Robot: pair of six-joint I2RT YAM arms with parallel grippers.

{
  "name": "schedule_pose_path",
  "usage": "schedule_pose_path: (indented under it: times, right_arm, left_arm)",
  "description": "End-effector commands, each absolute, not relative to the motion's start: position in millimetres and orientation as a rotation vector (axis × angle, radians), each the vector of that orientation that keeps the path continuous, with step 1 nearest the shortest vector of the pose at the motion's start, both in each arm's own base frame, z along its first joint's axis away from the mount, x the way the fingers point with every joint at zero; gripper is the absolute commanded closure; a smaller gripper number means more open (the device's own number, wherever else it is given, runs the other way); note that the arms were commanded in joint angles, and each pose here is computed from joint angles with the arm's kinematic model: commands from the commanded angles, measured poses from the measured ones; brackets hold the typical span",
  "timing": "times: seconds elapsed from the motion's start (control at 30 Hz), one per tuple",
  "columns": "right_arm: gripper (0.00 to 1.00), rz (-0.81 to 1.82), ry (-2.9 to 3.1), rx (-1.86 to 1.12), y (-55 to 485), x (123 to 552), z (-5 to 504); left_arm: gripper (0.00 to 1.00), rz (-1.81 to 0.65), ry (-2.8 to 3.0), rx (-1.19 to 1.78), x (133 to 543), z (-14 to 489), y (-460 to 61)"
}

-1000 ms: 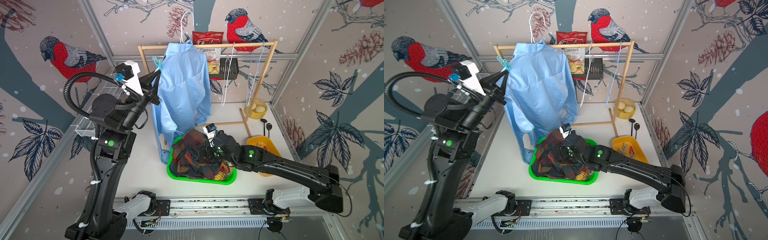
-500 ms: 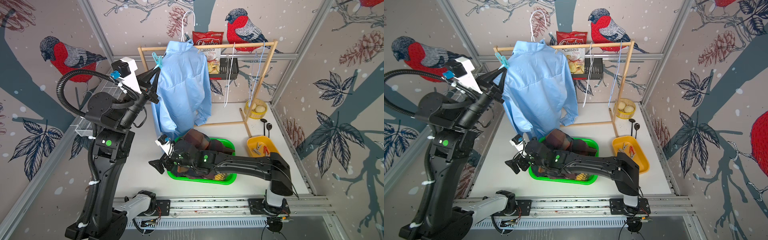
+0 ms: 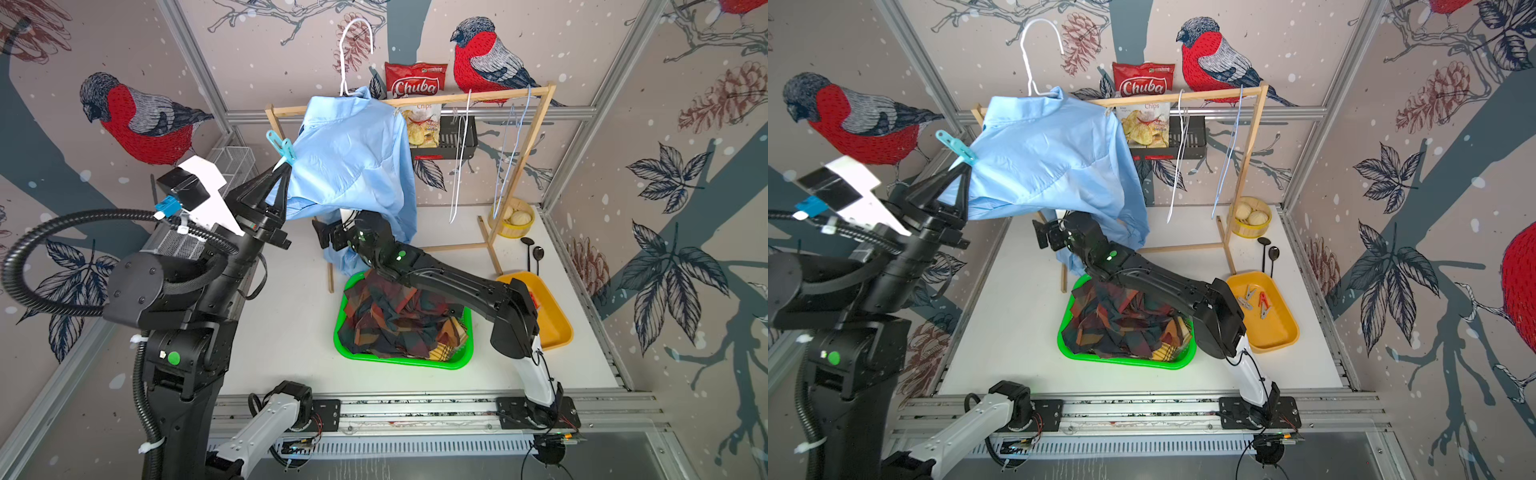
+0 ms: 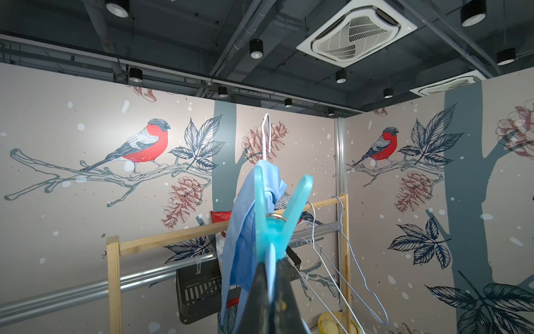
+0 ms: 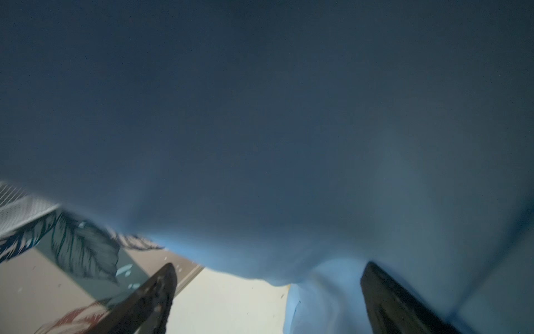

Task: Remove the clothespins securing long-sleeve shirts to the hanger
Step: Place the long-sleeve shirt at the bin.

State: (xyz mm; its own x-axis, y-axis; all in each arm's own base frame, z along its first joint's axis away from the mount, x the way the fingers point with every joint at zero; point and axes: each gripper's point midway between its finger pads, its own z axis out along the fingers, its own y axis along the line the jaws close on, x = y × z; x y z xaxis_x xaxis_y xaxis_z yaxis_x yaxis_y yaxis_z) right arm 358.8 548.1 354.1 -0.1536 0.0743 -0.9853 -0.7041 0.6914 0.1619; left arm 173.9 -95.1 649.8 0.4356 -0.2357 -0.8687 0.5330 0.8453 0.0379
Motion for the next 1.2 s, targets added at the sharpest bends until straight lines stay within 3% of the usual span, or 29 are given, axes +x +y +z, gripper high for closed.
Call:
schedule_pose_path:
  times: [0.0, 0.23, 0.53, 0.8, 1.17]
  right_arm:
    - [0.0, 0.571, 1.61, -0.466, 525, 385, 357]
    - [0.0, 0.426, 1.596, -0.344, 480, 407, 385]
    - [0.0, 0.389, 1.658, -0.333, 464, 406, 365]
    - [0.0, 0.369, 1.696, -0.314, 443, 402, 343]
    - [0.0, 0.329, 1.668, -0.216, 395, 388, 363]
  left_arm:
    - [1.0, -0.498, 0.865, 0.326, 134, 677, -86]
    - [1.0, -0.516, 0.814, 0.371, 94, 676, -84]
    - [1.0, -0.488, 0.942, 0.343, 155, 639, -93]
    - [1.0, -0.536, 0.991, 0.367, 176, 620, -105]
    - [1.0, -0.657, 0.962, 0.487, 132, 622, -119]
